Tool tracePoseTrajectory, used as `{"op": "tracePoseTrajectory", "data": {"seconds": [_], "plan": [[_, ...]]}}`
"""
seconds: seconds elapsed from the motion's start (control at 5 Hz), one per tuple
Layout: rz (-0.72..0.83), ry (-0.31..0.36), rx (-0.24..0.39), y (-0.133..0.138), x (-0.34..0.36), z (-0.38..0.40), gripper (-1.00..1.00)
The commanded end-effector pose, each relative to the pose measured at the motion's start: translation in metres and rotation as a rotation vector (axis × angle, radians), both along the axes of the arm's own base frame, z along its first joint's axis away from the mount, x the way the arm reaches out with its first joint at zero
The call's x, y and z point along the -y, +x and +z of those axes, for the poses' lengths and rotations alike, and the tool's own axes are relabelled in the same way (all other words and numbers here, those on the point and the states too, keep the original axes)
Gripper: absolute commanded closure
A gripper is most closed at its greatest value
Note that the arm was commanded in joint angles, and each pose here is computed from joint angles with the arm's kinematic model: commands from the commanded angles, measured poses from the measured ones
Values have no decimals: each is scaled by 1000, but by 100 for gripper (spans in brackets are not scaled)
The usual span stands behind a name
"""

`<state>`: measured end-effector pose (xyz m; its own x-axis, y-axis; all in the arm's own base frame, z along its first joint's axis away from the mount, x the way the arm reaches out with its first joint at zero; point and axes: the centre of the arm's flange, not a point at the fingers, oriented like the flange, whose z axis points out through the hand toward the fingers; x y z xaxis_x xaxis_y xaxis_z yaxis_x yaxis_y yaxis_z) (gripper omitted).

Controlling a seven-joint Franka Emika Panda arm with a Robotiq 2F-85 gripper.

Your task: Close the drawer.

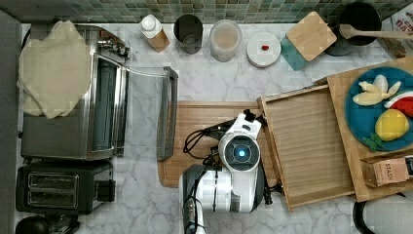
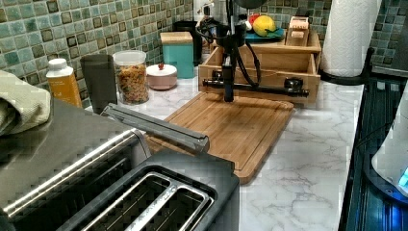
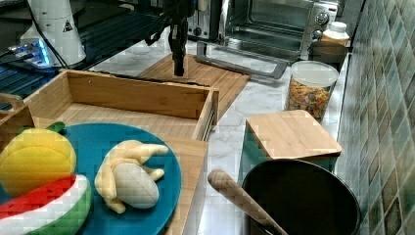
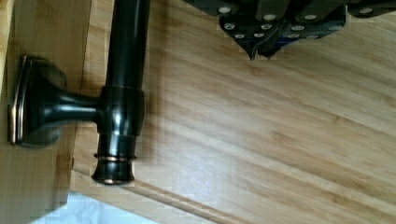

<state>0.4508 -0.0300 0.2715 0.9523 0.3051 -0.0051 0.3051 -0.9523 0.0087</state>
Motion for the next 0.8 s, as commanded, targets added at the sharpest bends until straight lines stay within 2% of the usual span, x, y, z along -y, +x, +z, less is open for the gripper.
{"op": "tracePoseTrajectory", "data": {"seconds": [0.2, 0.8], "plan": [[-47, -69, 1, 16, 78, 25, 100], [2, -68, 22, 29, 186, 36, 100]]}}
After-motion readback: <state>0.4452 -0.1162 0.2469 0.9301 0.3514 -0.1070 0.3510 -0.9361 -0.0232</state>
